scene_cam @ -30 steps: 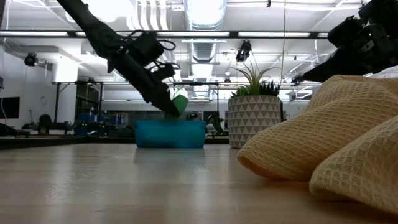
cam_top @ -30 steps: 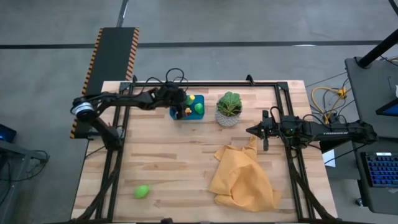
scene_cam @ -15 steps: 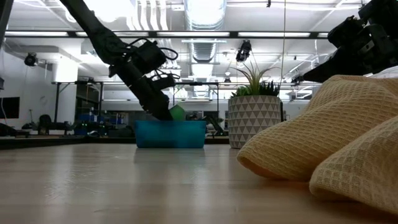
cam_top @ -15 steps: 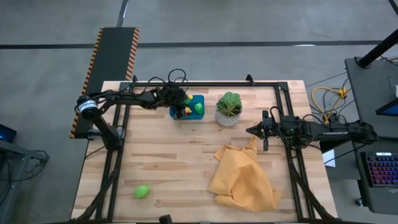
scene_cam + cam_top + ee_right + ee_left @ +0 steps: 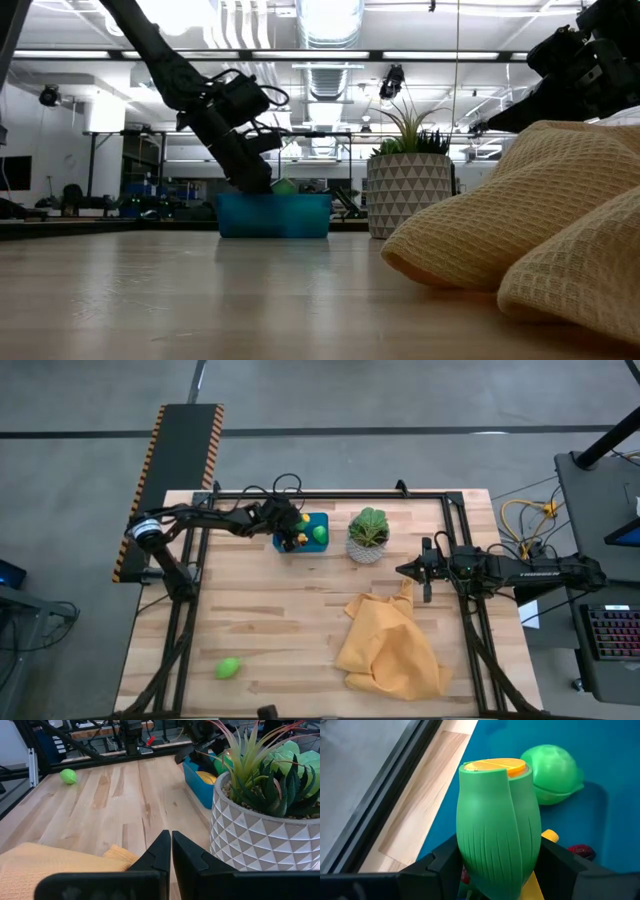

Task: Pick and placing Produce into tupperware
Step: Put the green corn into the blue bin

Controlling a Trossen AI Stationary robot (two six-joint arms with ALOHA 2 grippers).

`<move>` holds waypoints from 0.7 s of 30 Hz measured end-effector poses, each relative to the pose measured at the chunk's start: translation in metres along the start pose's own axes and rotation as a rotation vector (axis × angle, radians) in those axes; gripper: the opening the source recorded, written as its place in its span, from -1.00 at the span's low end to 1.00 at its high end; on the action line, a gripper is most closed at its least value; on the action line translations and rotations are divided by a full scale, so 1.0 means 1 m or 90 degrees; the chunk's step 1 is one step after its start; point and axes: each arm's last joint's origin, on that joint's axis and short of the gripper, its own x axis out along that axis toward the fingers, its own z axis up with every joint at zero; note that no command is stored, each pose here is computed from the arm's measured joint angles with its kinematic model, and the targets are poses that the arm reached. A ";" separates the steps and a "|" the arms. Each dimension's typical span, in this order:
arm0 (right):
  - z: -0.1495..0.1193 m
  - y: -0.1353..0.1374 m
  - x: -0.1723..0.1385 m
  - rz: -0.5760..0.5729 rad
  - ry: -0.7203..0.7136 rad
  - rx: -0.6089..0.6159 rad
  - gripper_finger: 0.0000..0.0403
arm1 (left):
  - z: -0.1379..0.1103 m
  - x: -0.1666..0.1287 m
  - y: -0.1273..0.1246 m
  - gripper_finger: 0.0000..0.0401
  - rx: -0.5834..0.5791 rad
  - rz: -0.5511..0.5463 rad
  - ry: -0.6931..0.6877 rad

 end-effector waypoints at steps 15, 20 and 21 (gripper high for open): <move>0.000 0.000 0.000 0.000 0.000 0.000 -0.96 | 0.000 0.001 0.000 0.09 -0.016 0.000 -0.002; 0.000 0.000 0.000 0.000 0.000 0.000 -0.96 | 0.000 0.001 0.000 0.10 -0.016 0.000 -0.002; 0.000 0.000 0.000 0.000 0.000 0.000 -0.96 | 0.000 0.001 0.000 0.10 -0.016 0.000 -0.001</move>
